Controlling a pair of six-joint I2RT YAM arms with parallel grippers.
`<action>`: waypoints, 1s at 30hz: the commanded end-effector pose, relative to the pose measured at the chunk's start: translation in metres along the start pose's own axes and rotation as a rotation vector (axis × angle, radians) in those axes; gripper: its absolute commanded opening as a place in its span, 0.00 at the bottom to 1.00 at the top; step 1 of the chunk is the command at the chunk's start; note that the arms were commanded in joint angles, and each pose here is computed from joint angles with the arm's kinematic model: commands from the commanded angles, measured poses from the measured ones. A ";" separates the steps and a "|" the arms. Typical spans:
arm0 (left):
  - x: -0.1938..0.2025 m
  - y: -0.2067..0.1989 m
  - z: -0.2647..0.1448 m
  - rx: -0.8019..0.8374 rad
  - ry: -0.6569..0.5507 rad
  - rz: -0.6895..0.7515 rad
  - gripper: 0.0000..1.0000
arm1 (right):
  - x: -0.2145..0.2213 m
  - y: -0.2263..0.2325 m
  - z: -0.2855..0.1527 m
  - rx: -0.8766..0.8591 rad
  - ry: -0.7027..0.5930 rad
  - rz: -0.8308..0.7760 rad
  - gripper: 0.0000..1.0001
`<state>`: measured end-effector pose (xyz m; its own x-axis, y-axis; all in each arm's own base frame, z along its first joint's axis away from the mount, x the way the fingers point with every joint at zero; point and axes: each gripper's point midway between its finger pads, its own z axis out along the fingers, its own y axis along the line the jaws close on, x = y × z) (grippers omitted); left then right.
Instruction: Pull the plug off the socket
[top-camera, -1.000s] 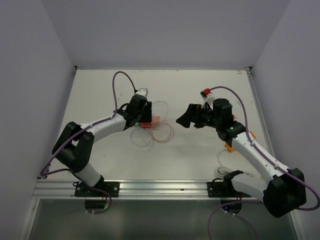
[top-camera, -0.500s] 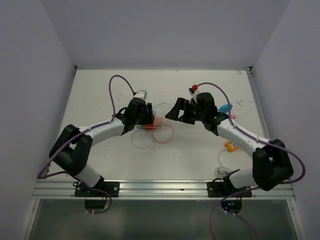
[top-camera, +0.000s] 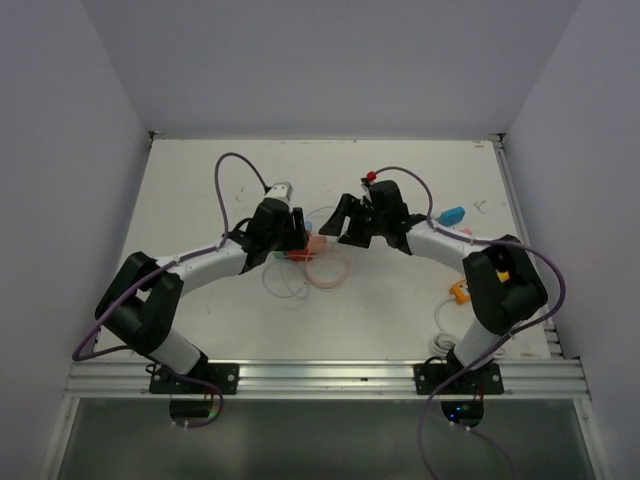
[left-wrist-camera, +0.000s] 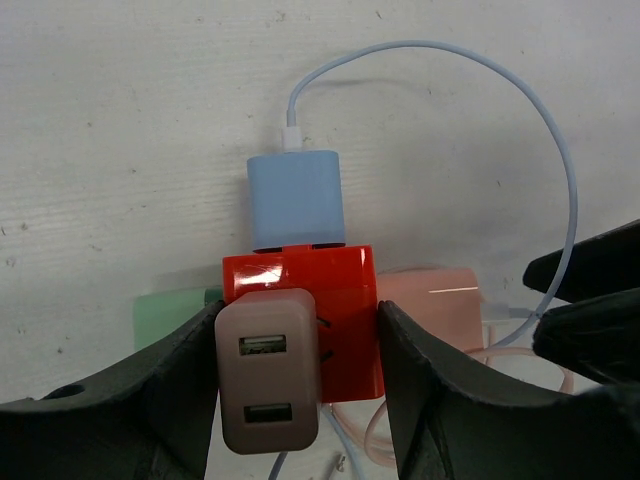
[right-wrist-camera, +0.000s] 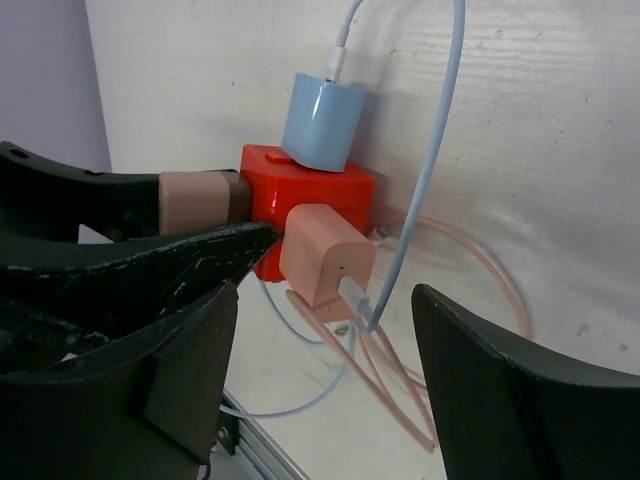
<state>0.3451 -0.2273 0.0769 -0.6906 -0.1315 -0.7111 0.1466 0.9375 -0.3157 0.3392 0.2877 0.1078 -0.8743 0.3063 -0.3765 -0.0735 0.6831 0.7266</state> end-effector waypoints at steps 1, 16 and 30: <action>-0.008 -0.011 -0.006 0.047 -0.039 -0.043 0.55 | -0.002 0.022 0.016 -0.075 0.013 0.008 0.74; -0.006 -0.007 -0.006 0.040 -0.054 -0.046 0.56 | 0.020 0.032 0.037 -0.167 0.099 0.018 0.38; -0.013 0.000 -0.014 -0.011 -0.018 -0.051 0.97 | 0.018 0.032 0.032 -0.163 0.107 -0.098 0.00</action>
<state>0.3389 -0.2201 0.0741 -0.6957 -0.1595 -0.7005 0.1113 0.9393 -0.3244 0.3279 0.3235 0.0730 -0.9314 0.2141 -0.2945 -0.0970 0.6337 0.7674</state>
